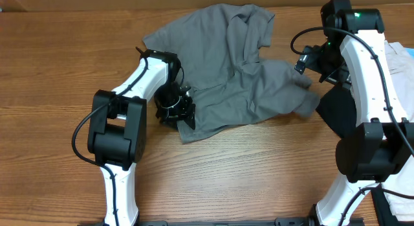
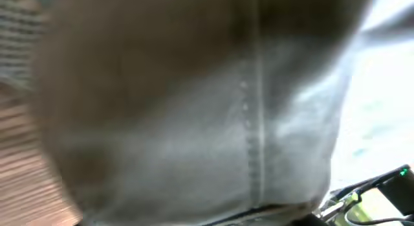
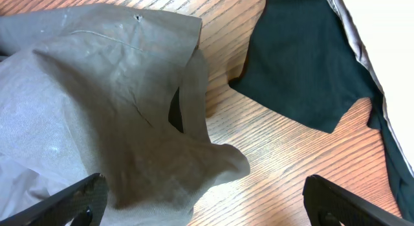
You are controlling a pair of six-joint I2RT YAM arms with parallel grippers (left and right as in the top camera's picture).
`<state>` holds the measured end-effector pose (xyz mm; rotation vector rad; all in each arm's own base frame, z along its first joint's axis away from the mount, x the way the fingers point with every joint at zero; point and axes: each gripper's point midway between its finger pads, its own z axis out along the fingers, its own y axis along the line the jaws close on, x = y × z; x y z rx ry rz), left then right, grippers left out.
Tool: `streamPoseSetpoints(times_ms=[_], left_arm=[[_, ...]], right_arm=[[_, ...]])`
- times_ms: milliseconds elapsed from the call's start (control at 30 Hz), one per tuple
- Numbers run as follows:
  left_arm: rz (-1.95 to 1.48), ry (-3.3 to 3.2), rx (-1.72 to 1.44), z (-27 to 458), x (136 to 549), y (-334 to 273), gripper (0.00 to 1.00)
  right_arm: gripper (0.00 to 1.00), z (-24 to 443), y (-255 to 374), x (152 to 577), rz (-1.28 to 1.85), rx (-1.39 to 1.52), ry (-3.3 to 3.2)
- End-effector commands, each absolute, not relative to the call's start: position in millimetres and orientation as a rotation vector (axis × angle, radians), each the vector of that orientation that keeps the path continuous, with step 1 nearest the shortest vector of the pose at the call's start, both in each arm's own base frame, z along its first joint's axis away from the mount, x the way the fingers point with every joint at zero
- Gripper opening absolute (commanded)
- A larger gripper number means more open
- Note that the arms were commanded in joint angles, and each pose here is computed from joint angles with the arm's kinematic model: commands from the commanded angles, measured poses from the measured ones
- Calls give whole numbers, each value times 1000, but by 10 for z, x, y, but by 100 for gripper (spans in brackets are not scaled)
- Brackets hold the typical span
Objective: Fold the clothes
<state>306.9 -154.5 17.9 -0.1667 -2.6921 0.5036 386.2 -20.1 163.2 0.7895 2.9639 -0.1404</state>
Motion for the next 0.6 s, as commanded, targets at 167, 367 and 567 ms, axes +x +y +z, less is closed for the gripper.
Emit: streamPoseSetpoints(times_ms=[167, 367, 567], left_arm=[[519, -2693, -184, 228, 3044, -1575, 4], [290, -2682, 34, 240, 3038, -848, 4], [339, -2757, 327, 525, 3168, -116, 4]], right_arm=[[100, 1779, -179, 3844, -114, 768, 2927], [100, 1779, -179, 3842, -114, 768, 2928], [100, 1763, -126, 3865, -68, 765, 2932]])
